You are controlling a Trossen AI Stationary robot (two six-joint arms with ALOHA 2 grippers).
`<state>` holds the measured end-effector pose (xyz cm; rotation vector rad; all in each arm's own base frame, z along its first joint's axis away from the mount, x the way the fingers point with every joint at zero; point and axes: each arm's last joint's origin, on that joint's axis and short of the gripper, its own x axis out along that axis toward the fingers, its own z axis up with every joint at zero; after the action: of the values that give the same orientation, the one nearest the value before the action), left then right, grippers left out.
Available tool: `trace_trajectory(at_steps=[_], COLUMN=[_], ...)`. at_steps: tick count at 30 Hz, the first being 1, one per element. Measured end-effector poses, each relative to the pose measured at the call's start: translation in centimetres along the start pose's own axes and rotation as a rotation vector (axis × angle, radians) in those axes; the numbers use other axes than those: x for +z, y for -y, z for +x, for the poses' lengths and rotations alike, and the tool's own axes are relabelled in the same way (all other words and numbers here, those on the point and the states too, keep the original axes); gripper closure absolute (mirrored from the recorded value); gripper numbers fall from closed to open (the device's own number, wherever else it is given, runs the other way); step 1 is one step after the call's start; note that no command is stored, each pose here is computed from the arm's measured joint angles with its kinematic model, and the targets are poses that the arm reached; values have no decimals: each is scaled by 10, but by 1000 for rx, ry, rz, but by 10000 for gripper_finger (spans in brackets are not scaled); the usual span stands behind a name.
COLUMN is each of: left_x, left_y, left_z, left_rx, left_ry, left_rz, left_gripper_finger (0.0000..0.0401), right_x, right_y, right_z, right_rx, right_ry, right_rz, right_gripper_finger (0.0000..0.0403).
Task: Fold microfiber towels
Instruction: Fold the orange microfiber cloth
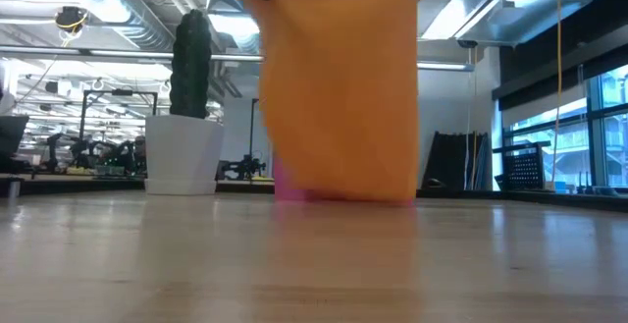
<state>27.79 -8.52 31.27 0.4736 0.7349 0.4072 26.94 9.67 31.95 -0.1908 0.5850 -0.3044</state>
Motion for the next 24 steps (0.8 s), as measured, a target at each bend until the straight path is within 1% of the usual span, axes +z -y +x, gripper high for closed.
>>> trace_trajectory(at_steps=[4,7,9,11,14,16,18,20,24], left_x=[-28,-41,-49,-51,-53,-53,-53,-53,-50], left_y=[53,88,110,128,150,157,154,147,125], left_z=[2,1,1,3,4,8,13,20,35], left_rx=[-125,-244,-307,-366,-465,-484,-468,-444,-389], left_ry=[18,59,74,86,88,78,66,38,-2], left_rz=[-3,-8,-1,4,23,36,54,55,59], left_gripper_finger=[401,401,401,401,401,401,401,401,401], right_x=[-39,-63,-77,-90,-105,-110,-113,-114,-110], right_y=[-38,-68,-88,-105,-127,-137,-139,-133,-108], right_z=[13,20,23,27,34,38,41,42,42], right_rx=[158,314,390,418,439,427,386,334,180], right_ry=[19,49,66,52,-4,-24,-43,-70,-118], right_rz=[71,107,111,86,88,78,67,82,122], right_gripper_finger=[401,401,401,401,401,401,401,401,401])
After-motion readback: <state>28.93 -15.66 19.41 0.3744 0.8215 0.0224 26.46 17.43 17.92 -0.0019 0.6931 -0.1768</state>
